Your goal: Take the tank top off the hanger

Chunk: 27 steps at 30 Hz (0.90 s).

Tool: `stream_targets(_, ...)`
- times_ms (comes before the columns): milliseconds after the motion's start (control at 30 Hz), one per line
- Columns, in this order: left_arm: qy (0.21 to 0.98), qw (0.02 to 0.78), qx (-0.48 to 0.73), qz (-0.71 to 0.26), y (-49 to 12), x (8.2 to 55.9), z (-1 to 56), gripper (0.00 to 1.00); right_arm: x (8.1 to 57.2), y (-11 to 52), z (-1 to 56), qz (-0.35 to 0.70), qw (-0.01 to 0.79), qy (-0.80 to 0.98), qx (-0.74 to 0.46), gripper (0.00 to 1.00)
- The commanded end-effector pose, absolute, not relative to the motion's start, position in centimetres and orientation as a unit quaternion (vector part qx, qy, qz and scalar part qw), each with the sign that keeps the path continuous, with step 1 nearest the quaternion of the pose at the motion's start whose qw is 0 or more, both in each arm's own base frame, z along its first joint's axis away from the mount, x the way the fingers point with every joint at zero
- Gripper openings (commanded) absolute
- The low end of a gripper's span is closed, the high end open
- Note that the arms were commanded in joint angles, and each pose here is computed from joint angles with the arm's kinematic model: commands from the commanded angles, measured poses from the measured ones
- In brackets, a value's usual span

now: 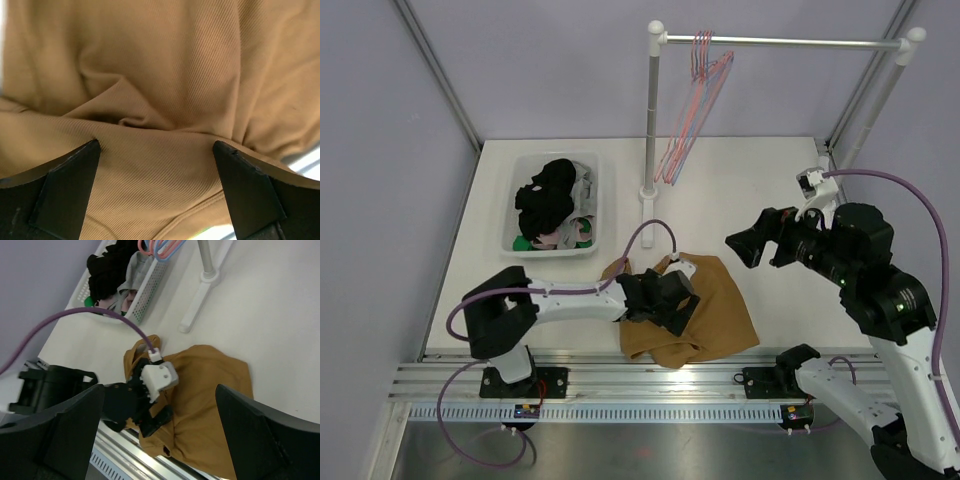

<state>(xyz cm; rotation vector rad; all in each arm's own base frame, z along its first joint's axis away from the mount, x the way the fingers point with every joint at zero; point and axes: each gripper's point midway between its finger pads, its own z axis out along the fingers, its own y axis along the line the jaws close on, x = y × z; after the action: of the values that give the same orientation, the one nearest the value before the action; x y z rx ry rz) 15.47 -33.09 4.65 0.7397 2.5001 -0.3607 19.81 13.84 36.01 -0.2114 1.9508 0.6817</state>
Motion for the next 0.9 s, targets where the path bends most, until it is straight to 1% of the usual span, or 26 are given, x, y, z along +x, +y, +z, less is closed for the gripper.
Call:
stream_targets(0, 0.923, 0.262, 0.267, -0.093, -34.3, 16.0, 3.4, 0.99, 17.4, 14.9, 39.1, 0.343, 0.535, 0.762, -0.122, 0.99)
stream_targets(33, 0.923, 0.257, 0.272, -0.092, -34.5, 15.6, 2.9, 0.99, 17.0, 14.9, 39.3, 0.345, 0.538, 0.759, -0.126, 1.00)
stream_targets(100, 0.923, 0.247, 0.278, -0.094, -34.9, 15.0, 1.9, 0.80, 16.2, 14.8, 39.7, 0.350, 0.542, 0.752, -0.133, 1.00)
stream_targets(133, 0.924, 0.242, 0.282, -0.095, -35.0, 14.6, 1.4, 0.67, 15.9, 14.7, 39.9, 0.353, 0.544, 0.749, -0.136, 0.99)
stream_targets(167, 0.924, 0.241, 0.281, -0.093, -35.0, 14.4, 1.2, 0.51, 15.6, 14.7, 40.0, 0.355, 0.545, 0.747, -0.141, 1.00)
stream_targets(200, 0.924, 0.242, 0.279, -0.093, -35.0, 14.4, 1.3, 0.23, 15.2, 14.7, 40.3, 0.358, 0.549, 0.742, -0.144, 0.99)
stream_targets(267, 0.924, 0.251, 0.276, -0.083, -34.6, 14.4, 2.0, 0.01, 14.8, 14.6, 40.5, 0.359, 0.550, 0.738, -0.151, 0.99)
stream_targets(333, 0.920, 0.278, 0.265, -0.073, -34.4, 15.0, 3.8, 0.00, 14.4, 14.4, 40.6, 0.360, 0.555, 0.734, -0.151, 1.00)
stream_targets(400, 0.918, 0.304, 0.246, -0.068, -33.3, 15.4, 6.8, 0.00, 14.0, 14.2, 40.8, 0.358, 0.560, 0.731, -0.150, 0.99)
stream_targets(433, 0.914, 0.329, 0.231, -0.058, -32.6, 16.2, 8.3, 0.00, 13.9, 14.1, 40.8, 0.357, 0.563, 0.730, -0.151, 1.00)
stream_targets(467, 0.909, 0.350, 0.216, -0.061, -31.6, 16.5, 11.0, 0.00, 13.8, 14.0, 40.7, 0.357, 0.563, 0.730, -0.150, 1.00)
stream_targets(533, 0.900, 0.391, 0.187, -0.048, -30.0, 17.5, 14.1, 0.00, 13.5, 13.8, 40.9, 0.356, 0.568, 0.727, -0.149, 0.99)
stream_targets(633, 0.881, 0.448, 0.147, -0.045, -27.2, 18.6, 20.2, 0.00, 13.2, 13.6, 41.1, 0.356, 0.572, 0.723, -0.151, 1.00)
stream_targets(667, 0.879, 0.453, 0.146, -0.031, -25.9, 18.7, 21.2, 0.00, 13.2, 13.6, 41.0, 0.355, 0.572, 0.724, -0.150, 0.99)
stream_targets(700, 0.871, 0.472, 0.130, -0.047, -25.4, 18.9, 24.0, 0.00, 13.1, 13.5, 41.2, 0.354, 0.574, 0.723, -0.150, 1.00)
stream_targets(767, 0.865, 0.488, 0.115, -0.022, -23.0, 19.5, 26.0, 0.00, 13.0, 13.5, 41.3, 0.354, 0.576, 0.722, -0.150, 0.99)
stream_targets(800, 0.859, 0.501, 0.096, -0.027, -22.3, 20.1, 28.2, 0.00, 12.9, 13.4, 41.6, 0.354, 0.579, 0.719, -0.151, 1.00)
stream_targets(867, 0.853, 0.516, 0.082, -0.009, -20.0, 20.7, 30.3, 0.00, 12.8, 13.4, 41.8, 0.355, 0.581, 0.717, -0.152, 1.00)
